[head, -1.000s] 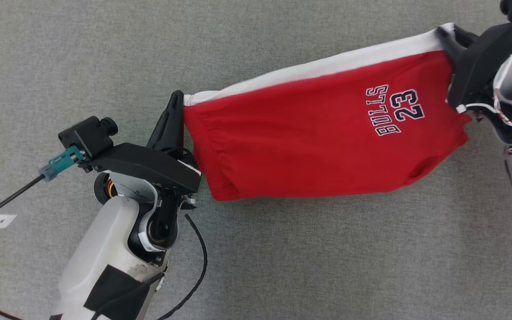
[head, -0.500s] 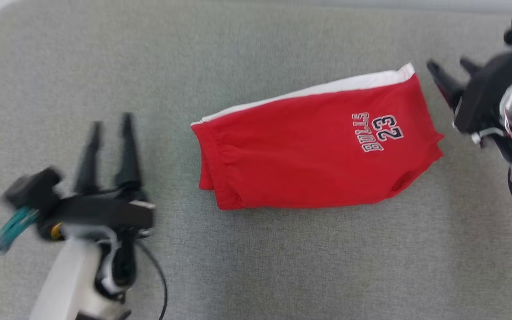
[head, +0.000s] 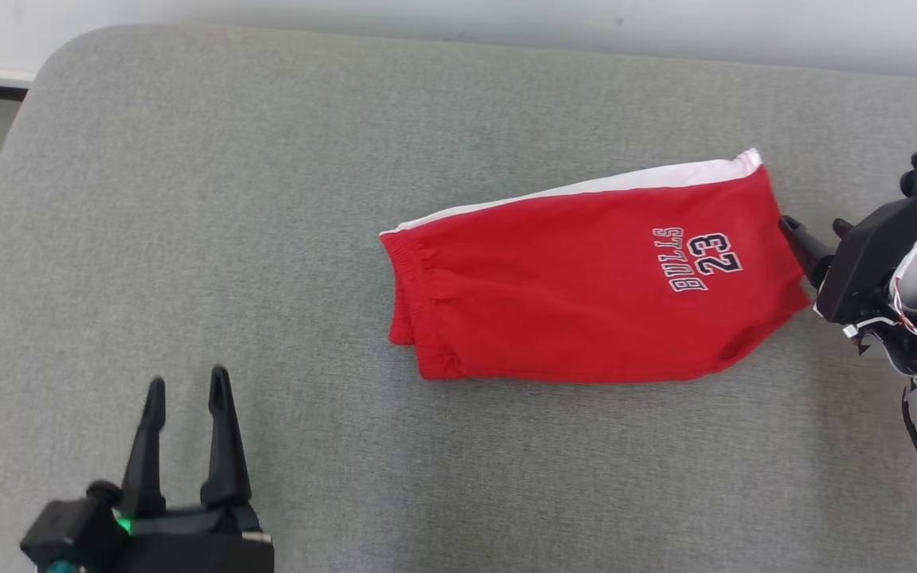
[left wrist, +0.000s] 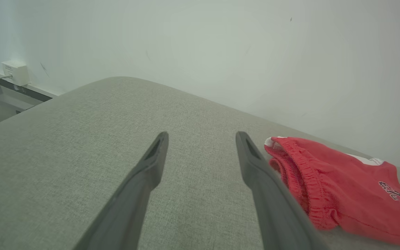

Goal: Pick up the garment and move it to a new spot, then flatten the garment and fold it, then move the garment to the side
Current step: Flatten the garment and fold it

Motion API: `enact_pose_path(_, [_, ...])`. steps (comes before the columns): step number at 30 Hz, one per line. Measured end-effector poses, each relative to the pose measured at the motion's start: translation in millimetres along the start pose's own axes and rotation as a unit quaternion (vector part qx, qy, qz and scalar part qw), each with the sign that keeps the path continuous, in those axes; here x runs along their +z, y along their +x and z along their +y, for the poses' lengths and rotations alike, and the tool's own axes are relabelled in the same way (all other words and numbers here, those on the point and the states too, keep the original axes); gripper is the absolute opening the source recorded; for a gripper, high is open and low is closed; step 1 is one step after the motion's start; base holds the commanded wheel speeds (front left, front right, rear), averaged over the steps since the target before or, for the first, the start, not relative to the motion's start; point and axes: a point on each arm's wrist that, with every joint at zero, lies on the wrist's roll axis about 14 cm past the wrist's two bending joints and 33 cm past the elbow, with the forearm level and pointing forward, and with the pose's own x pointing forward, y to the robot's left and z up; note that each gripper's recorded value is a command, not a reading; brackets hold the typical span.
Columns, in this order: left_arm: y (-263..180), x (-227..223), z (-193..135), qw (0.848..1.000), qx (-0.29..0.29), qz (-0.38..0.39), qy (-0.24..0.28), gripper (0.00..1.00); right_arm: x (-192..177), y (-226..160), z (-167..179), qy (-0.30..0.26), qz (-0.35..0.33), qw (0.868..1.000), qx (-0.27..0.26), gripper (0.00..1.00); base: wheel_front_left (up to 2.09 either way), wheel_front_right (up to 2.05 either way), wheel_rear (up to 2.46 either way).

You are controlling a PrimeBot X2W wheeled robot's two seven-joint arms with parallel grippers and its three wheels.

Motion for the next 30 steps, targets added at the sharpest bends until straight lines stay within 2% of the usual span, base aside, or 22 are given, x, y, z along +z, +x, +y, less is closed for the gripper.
enact_pose_path(11, [-31.6,-29.4,25.0,0.997,0.048,0.056,0.023,1.0,-28.9,30.5,8.5,-0.003,0.045,0.999,-0.004,1.0,0.0,0.0,0.0])
enact_pose_path(18, [-36.2,-32.9,34.8,0.996,0.069,0.063,0.013,1.0,-39.4,45.5,26.8,0.002,0.061,0.998,0.01,0.99,0.0,0.0,0.0])
enact_pose_path(19, [-36.6,-34.0,35.1,0.995,0.068,0.065,0.012,1.0,-41.3,45.9,30.0,0.002,0.065,0.998,0.012,0.82,0.0,0.0,0.0])
enact_pose_path(20, [-36.8,-34.6,35.3,0.995,0.068,0.066,0.012,1.0,-43.4,46.0,33.1,0.001,0.07,0.997,0.015,0.4,0.0,0.0,0.0])
enact_pose_path(21, [-37.1,-35.4,35.4,0.995,0.069,0.067,0.009,1.0,-45.9,45.9,36.4,0.001,0.075,0.997,0.018,0.16,0.0,0.0,0.0])
enact_pose_path(22, [-37.3,-36.2,35.8,0.995,0.07,0.068,0.007,1.0,-47.0,45.9,39.3,-0.001,0.077,0.997,0.021,0.0,0.0,0.0,0.0])
enact_pose_path(30, [-35.7,-37.5,34.8,0.995,0.068,0.068,0.001,1.0,-39.6,42.5,33.6,-0.014,0.048,0.999,0.013,0.0,0.0,0.0,0.0])
